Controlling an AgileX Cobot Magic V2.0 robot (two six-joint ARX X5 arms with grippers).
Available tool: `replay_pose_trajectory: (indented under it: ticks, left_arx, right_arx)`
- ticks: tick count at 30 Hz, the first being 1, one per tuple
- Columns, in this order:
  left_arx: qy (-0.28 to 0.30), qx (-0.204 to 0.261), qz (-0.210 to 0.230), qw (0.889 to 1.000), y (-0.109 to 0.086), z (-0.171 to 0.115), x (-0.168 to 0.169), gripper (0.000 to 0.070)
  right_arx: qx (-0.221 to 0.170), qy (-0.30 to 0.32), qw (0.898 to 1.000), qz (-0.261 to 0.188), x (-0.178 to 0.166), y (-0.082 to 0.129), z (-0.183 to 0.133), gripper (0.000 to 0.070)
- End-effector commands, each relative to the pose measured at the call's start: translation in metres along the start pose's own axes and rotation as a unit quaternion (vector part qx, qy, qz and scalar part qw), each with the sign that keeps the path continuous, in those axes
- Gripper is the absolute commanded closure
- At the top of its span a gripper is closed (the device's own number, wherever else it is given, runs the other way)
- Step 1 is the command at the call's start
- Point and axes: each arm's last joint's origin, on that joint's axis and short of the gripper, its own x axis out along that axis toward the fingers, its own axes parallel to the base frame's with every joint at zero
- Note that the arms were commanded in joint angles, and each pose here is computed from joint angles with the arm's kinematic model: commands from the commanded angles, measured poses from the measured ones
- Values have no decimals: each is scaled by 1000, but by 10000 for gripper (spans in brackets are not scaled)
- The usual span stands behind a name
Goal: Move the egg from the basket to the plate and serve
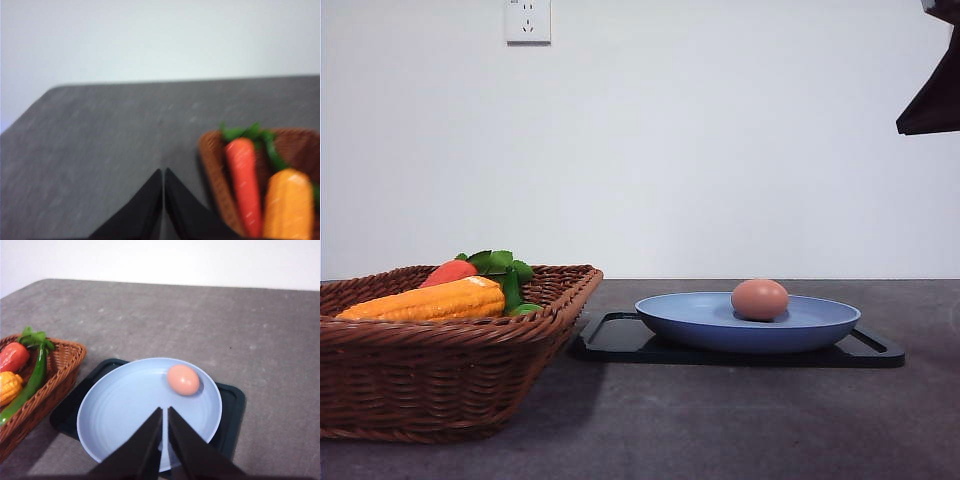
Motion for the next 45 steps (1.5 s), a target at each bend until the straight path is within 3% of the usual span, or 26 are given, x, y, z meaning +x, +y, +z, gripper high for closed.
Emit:
replay_pose_trajectory:
  ticks: [1, 7, 12, 31, 33, 39, 45]
  left_arx:
    - [8, 2, 5, 1000, 0, -8, 4, 700]
    - [59, 8, 10, 998, -1, -41, 14, 700]
    - [36, 3, 9, 999, -1, -37, 15, 700]
    - [36, 3, 9, 999, -1, -37, 15, 700]
    - [36, 3, 9, 999, -1, -37, 15, 700]
    - [36, 3, 9, 999, -1, -37, 15, 700]
    - [36, 3, 9, 999, -1, -37, 15, 700]
  right_arx:
    - [4, -7, 1000, 2, 0, 1, 4, 700]
    - [4, -8, 1000, 2, 0, 1, 4, 700]
    - [4, -8, 1000, 2, 0, 1, 4, 700]
    - [4, -8, 1000, 2, 0, 1, 2, 700]
    - [-22, -22, 999, -3, -10, 1, 4, 700]
    - [-108, -128, 984, -66, -51, -3, 18, 700]
    - [-124, -209, 962, -125, -83, -8, 21, 700]
